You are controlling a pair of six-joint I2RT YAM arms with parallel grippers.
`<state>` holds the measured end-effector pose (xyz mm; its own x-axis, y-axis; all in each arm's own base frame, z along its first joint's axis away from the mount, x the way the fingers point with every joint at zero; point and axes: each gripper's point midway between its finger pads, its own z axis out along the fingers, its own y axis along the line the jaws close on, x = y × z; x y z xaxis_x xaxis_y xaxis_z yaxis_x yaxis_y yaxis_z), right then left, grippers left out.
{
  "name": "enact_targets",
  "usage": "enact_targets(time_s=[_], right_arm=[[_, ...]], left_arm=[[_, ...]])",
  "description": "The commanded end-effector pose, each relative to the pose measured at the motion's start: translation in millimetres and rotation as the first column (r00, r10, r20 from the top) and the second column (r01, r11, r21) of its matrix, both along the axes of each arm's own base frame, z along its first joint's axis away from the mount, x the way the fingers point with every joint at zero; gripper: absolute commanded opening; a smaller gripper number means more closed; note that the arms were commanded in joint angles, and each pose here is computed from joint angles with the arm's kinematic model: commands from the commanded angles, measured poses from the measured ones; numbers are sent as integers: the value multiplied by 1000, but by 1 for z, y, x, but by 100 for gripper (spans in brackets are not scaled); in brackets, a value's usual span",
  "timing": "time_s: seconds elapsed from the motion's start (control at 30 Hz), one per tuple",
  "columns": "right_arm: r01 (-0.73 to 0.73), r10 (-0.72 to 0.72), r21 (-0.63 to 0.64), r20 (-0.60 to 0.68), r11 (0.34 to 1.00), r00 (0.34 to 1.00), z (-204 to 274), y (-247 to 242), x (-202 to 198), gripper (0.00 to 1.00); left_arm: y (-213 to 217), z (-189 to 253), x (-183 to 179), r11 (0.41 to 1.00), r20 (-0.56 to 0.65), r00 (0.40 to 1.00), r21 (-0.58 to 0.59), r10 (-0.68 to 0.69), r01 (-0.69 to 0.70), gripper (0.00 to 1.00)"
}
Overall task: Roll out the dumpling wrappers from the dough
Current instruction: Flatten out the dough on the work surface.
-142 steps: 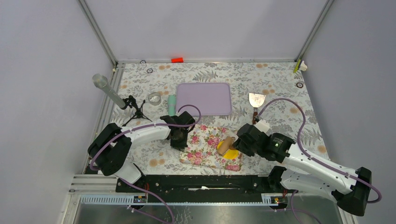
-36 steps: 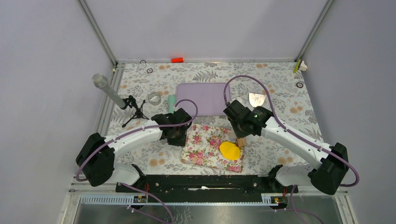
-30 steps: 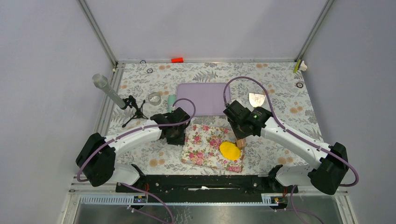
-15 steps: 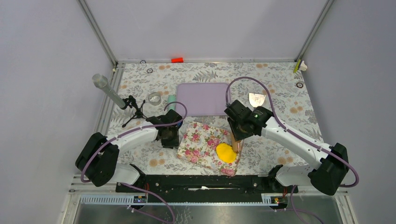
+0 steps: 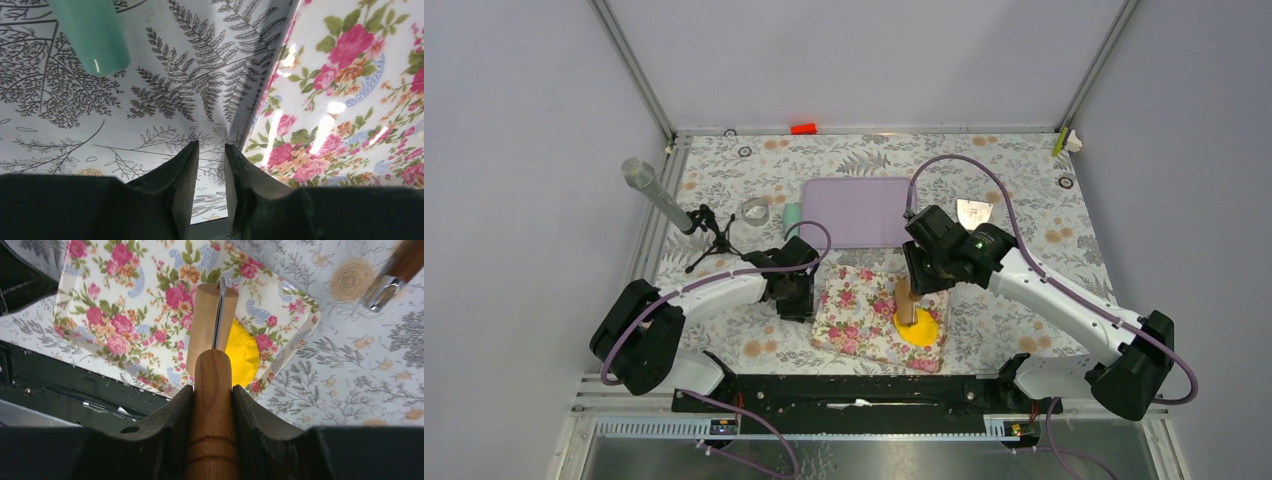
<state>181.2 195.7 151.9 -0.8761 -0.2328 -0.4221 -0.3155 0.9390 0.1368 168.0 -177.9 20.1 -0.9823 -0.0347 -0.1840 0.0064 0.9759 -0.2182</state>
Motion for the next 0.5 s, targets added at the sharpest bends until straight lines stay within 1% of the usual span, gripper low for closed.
enact_targets(time_s=[0.0,0.1,0.17,0.3,0.37,0.47], right_arm=[[68,-68,8,120,998,990,38,-7,17,0],[61,-61,7,125,998,990,43,-10,15,0],[43,-42,-15,88,999,995,38,-14,7,0],[12,-15,-130,-26,991,1000,22,-29,-11,0],[10,-18,-180,-44,984,999,21,-37,-14,0],[25,-31,-232,-22,972,999,28,-47,-10,0]], left_arm=[[-14,3,3,998,12,1000,-64,-12,13,31],[-13,4,4,998,16,1000,-61,-7,8,30],[-12,5,4,998,21,1000,-55,-4,6,30],[-11,8,5,999,31,1000,-53,-7,9,30],[-11,9,6,998,35,999,-56,-12,14,30],[-11,10,7,998,38,999,-54,-12,14,30]])
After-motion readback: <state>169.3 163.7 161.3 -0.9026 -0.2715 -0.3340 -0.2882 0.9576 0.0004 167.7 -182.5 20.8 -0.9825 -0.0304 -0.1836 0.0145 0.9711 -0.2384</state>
